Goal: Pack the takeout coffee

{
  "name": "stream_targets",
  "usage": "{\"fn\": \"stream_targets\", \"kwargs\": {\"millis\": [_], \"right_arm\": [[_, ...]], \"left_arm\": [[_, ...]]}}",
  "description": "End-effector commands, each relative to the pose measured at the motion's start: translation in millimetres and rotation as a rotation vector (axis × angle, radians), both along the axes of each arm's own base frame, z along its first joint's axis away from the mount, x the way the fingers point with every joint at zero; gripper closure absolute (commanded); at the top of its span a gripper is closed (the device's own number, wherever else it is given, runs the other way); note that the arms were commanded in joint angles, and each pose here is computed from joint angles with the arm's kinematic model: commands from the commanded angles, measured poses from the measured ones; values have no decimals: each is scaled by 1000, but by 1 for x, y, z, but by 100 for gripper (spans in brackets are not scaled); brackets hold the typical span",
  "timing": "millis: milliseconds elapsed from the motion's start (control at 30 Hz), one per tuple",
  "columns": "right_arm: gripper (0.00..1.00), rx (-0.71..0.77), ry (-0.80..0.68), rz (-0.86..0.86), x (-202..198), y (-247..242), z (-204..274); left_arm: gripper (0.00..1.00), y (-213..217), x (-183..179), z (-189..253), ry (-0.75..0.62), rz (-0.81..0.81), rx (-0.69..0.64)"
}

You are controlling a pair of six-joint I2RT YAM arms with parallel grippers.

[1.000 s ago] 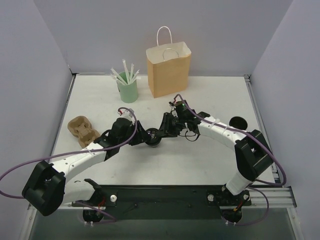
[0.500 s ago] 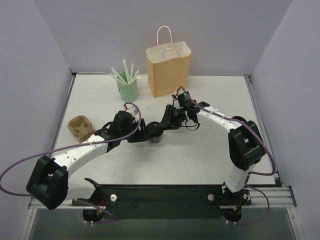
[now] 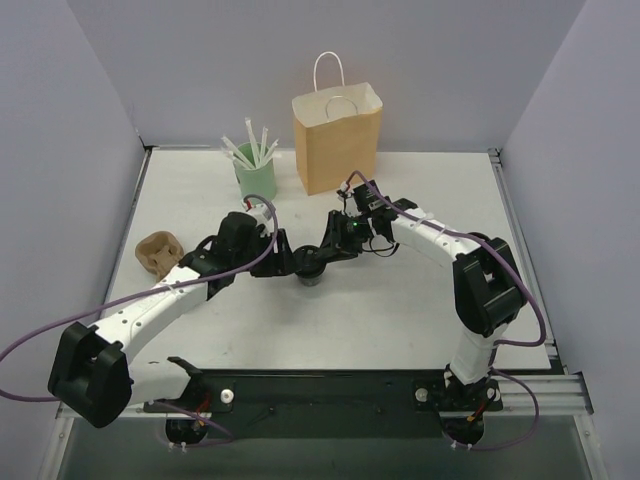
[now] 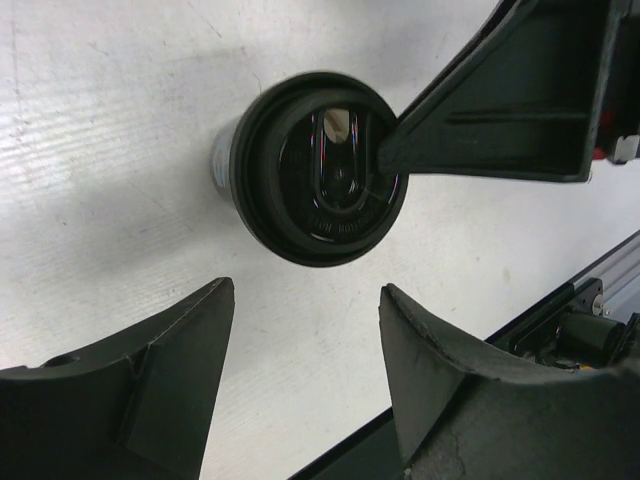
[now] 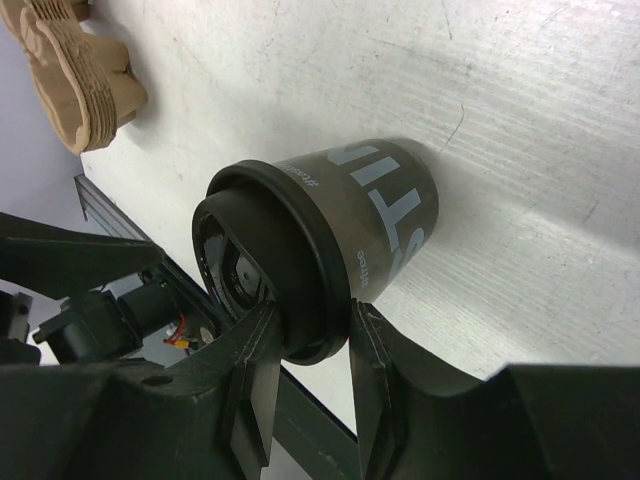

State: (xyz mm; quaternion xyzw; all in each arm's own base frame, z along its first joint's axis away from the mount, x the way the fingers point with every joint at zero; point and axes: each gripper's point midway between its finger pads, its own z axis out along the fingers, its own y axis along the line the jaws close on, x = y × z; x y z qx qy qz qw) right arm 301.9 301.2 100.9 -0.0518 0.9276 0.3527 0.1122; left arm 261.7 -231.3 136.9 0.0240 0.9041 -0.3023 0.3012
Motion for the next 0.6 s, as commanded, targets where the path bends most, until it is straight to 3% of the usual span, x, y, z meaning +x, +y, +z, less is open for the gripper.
{"fn": "stream_targets", "kwargs": {"millis": [0, 300, 567], "right_arm": [[87, -104, 93, 43, -23, -19, -27], [87, -91, 89, 52, -22, -17, -25], [87, -78, 91, 60, -20, -14, -24]], "left_arm": [[30, 7, 15, 20, -75, -12, 16], [30, -21, 43, 23, -175, -156, -73], [30, -24, 59, 1, -170, -163, -51]]}}
